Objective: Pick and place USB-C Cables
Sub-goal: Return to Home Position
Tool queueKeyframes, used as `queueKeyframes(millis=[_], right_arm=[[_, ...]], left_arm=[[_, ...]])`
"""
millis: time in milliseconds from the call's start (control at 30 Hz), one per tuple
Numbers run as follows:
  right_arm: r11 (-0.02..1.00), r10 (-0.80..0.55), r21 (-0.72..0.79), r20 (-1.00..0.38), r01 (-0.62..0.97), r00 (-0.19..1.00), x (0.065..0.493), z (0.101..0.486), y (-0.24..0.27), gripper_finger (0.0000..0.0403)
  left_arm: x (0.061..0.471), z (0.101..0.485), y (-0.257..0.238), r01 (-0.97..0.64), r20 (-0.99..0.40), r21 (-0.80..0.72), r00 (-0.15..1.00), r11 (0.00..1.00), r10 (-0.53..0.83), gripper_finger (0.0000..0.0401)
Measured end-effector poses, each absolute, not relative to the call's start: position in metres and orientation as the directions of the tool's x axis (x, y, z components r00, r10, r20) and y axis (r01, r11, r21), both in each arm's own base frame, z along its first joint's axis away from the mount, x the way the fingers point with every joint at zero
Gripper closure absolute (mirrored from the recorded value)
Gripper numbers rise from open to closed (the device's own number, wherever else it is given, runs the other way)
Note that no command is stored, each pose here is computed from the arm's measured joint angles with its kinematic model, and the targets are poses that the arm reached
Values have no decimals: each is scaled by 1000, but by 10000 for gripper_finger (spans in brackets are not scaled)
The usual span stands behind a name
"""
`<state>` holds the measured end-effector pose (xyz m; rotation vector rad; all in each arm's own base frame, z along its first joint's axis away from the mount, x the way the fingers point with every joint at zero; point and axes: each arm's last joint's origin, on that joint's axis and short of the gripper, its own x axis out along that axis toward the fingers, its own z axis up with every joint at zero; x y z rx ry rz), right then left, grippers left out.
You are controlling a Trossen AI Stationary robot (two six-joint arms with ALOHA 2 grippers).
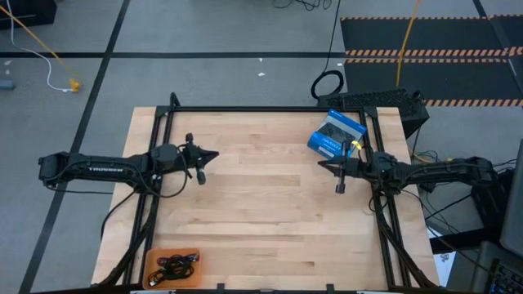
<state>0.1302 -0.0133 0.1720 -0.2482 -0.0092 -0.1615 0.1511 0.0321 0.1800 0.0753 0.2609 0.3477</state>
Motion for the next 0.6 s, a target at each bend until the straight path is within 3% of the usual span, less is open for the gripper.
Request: queueKeyframes(millis=[133,600], right_arm=[[957,-157,-243,26,158,987,130,172,-13,401],[963,-105,-244,54,115,993,127,175,-11,402]], left_arm=[[152,181,29,-310,-232,99,917,945,325,396],[143,189,4,-224,-190,98,952,970,239,400]])
